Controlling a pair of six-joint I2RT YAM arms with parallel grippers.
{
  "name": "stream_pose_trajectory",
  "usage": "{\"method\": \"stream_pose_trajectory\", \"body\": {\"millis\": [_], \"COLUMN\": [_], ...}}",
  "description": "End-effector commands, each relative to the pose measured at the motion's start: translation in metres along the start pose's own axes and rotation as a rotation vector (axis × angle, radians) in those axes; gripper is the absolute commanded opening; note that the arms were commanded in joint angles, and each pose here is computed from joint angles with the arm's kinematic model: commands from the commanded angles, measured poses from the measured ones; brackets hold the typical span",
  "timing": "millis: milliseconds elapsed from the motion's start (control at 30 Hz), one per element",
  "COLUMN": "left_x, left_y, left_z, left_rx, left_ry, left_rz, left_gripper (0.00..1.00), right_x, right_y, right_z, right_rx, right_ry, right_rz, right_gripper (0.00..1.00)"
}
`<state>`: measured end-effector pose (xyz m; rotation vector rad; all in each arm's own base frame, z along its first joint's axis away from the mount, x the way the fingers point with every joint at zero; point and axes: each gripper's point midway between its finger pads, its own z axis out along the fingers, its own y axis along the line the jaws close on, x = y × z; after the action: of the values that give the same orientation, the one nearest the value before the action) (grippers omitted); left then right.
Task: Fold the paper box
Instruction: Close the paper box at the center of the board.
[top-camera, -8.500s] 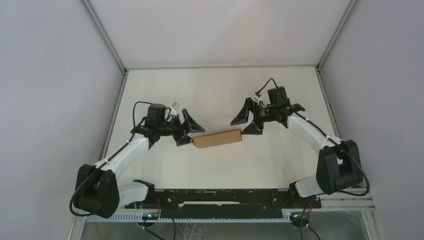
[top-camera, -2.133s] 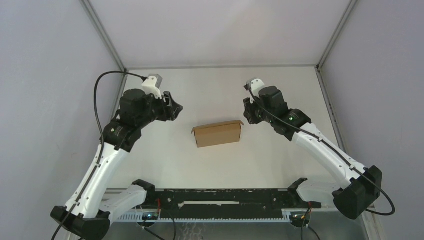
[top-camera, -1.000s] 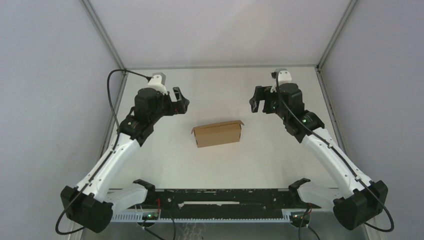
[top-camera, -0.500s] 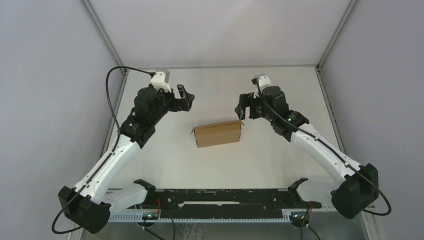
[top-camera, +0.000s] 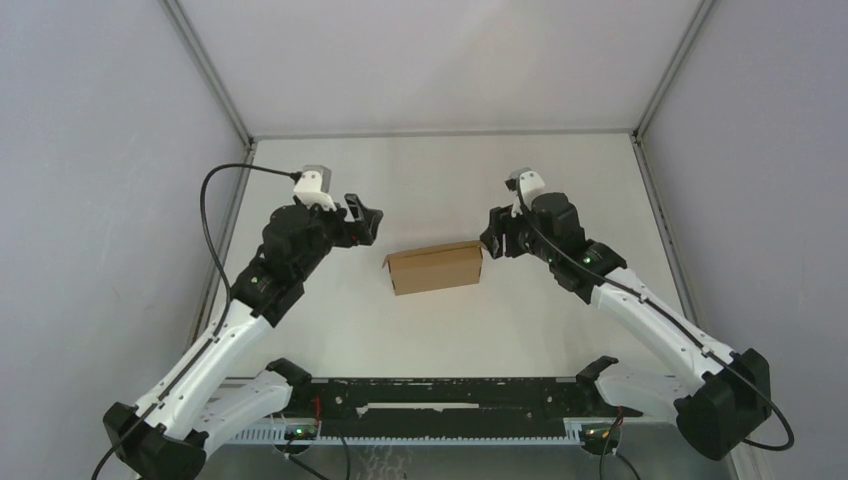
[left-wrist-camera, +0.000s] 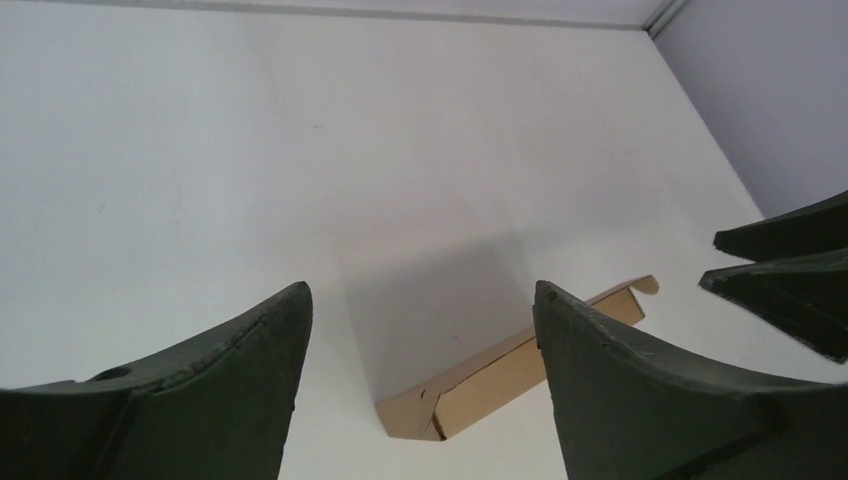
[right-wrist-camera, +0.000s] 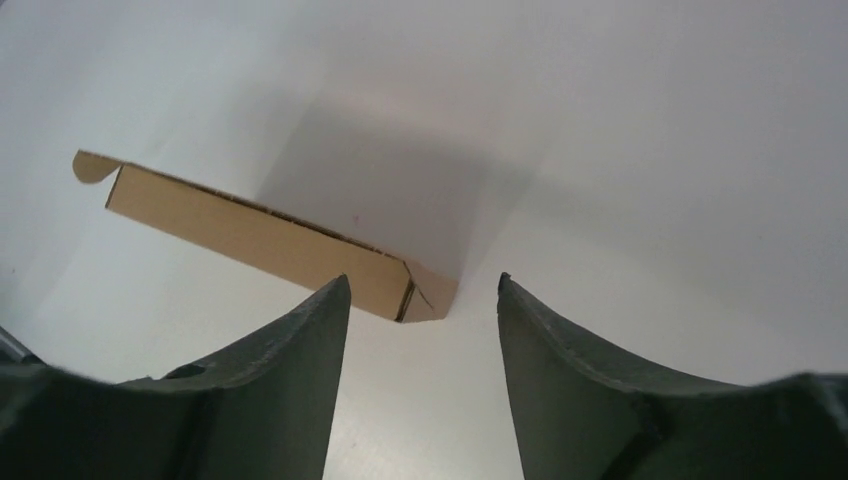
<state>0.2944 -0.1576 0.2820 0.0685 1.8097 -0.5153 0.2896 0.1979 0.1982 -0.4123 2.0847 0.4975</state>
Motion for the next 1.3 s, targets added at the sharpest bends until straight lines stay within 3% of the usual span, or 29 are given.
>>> {"method": "stream_pose_trajectory", "body": {"millis": [0, 100, 167, 300, 667, 1267], "left_x": [0.01, 0.015, 0.018, 0.027, 0.04, 0.042], "left_y": [-0.004, -0.009, -0.01, -0.009, -0.005, -0.004], "left_z": [-0.002, -0.004, -0.006, -0.007, -0.004, -0.002], "left_rx": [0.014, 0.036, 0.04, 0.039, 0.03, 0.025], "left_ry": [-0.004, 0.007, 0.015, 0.029, 0.053, 0.065], "left_rz": [-0.018, -0.013, -0.004, -0.004, 0.014, 0.027], "left_gripper": [0.8, 0.75, 0.73, 0.69, 0.7, 0.71], "right_x": [-0.016, -0.015, -0.012, -0.007, 0.005, 0.014], "right_y": [0.014, 0.02, 0.023, 0.027, 0.023, 0.011], "right_z": [-0.015, -0.018, -0.018, -0.015, 0.0, 0.017], "right_rx": [-0.043, -0.053, -0.074, -0.1, -0.091, -0.037], "right_ry": [-0.086, -0.095, -0.087, -0.074, -0.032, -0.003], "right_rz": [-0.043, -0.06, -0.068, -0.079, -0.11, -0.13], "right_gripper": [0.59, 0.5, 0.39, 0.31, 0.46, 0.41]}}
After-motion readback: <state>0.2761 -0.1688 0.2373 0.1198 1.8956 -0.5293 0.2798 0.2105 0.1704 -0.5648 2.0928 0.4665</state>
